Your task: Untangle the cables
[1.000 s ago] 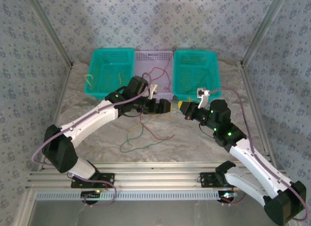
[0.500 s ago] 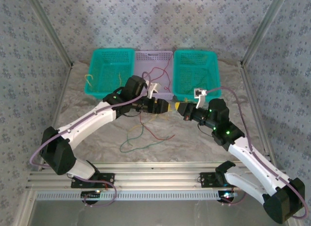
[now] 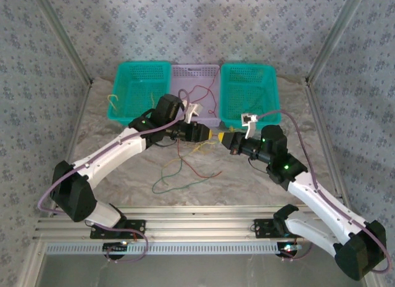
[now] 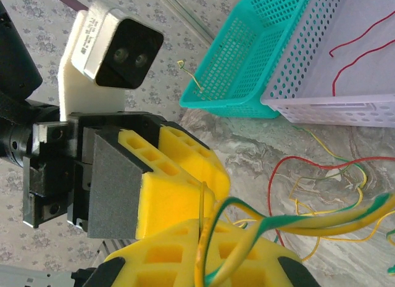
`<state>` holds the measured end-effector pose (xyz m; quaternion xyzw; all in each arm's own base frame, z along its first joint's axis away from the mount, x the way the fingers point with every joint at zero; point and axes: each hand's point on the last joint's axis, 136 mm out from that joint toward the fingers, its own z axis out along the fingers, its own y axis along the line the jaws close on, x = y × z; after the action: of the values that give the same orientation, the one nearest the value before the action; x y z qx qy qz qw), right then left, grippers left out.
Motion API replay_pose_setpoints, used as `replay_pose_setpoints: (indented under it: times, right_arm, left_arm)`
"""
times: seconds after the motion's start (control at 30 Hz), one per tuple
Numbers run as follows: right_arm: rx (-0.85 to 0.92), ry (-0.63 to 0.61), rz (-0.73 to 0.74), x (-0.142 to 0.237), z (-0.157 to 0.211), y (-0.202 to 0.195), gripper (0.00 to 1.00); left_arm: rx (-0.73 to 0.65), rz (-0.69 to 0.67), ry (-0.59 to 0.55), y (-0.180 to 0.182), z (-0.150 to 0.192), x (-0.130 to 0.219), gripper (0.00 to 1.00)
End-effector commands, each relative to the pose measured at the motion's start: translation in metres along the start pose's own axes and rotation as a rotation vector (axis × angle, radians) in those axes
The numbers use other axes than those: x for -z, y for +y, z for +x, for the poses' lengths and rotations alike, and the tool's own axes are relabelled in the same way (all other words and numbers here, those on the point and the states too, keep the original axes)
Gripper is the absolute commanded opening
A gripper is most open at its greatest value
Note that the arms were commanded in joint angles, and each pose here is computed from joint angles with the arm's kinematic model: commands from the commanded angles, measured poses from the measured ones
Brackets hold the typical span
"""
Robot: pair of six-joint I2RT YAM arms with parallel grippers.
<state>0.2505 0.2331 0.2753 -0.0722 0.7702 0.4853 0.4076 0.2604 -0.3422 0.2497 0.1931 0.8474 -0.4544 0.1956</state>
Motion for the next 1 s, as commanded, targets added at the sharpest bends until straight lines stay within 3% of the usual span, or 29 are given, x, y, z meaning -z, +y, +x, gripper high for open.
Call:
replay_pose_setpoints:
  times: [0.0, 0.1, 0.17, 0.27, 0.43, 0.63, 0.8, 0.97]
  right_arm:
    - [0.039, -0.023, -0.057, 0.000, -0.011, 0.018, 0.00]
    - [0.040, -0.021, -0.057, -0.001, -0.010, 0.019, 0.00]
    - [0.045, -0.018, -0.055, -0.001, -0.009, 0.018, 0.00]
    - [0.048, -0.018, -0.036, 0.001, -0.009, 0.015, 0.00]
    - [0.037, -0.006, 0.005, 0.003, -0.005, 0.008, 0.12]
    - [0.020, -0.002, 0.049, 0.006, -0.002, -0.002, 0.45]
    - [0.016, -0.012, 0.080, 0.009, 0.000, -0.012, 0.55]
    - [-0.007, 0.004, 0.102, 0.004, 0.011, -0.028, 0.55]
  left_arm:
    - [-0.042, 0.062, -0.011, -0.016, -0.007, 0.002, 0.25]
    - [-0.046, 0.065, -0.009, -0.016, -0.006, 0.002, 0.16]
    - [-0.051, 0.065, -0.012, -0.017, -0.006, 0.004, 0.00]
    - [-0.062, 0.037, -0.029, -0.015, -0.007, 0.010, 0.00]
    - [-0.079, 0.009, -0.089, -0.014, -0.013, 0.026, 0.00]
    - [-0.060, -0.012, -0.152, -0.008, -0.023, 0.046, 0.00]
    - [-0.084, -0.021, -0.206, -0.018, -0.031, 0.067, 0.00]
    - [-0.115, -0.044, -0.262, -0.029, -0.043, 0.087, 0.00]
